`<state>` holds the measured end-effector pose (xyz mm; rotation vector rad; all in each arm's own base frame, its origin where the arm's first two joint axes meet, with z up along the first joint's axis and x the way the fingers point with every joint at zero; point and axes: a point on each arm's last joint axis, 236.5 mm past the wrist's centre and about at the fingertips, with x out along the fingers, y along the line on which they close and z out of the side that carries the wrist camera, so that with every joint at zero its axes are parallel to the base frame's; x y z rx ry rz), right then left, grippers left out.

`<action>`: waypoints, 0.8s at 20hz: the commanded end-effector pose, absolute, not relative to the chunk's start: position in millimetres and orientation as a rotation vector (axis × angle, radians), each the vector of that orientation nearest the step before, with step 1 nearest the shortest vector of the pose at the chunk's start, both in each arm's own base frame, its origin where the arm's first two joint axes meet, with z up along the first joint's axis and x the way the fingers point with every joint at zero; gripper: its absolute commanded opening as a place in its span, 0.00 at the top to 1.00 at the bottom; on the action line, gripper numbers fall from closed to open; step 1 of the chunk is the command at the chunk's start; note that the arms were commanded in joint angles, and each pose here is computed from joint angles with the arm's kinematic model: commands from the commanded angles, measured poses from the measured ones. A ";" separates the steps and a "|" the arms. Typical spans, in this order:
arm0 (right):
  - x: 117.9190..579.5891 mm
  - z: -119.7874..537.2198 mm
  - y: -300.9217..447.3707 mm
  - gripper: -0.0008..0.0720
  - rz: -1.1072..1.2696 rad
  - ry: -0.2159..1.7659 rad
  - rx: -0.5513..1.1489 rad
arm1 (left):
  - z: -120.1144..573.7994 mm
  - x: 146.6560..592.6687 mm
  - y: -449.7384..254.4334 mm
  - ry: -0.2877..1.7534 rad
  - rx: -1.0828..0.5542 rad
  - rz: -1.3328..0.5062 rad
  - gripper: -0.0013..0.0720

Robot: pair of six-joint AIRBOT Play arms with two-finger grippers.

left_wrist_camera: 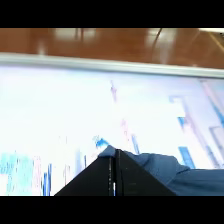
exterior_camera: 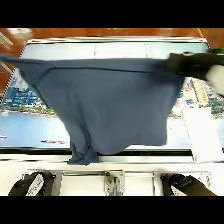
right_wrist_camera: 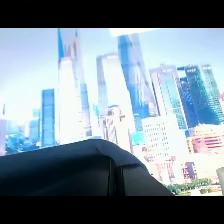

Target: Fold the shirts.

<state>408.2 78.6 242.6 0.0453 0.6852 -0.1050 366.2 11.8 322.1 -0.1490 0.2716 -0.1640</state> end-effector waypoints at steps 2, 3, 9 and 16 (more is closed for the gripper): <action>494.0 121.7 100.4 0.90 -0.121 0.824 0.000 | 203.1 420.2 48.6 0.455 -0.279 -0.072 0.93; 502.9 99.1 95.9 0.90 -0.141 0.860 0.043 | 183.1 428.7 49.2 0.501 -0.305 -0.079 0.93; 509.7 11.2 92.6 0.90 -0.165 1.073 0.306 | 80.1 458.3 2.4 0.754 -0.361 -0.191 0.93; 509.7 35.4 99.3 0.21 -0.046 1.045 0.265 | 32.9 436.1 -32.8 1.016 -0.471 -0.287 0.68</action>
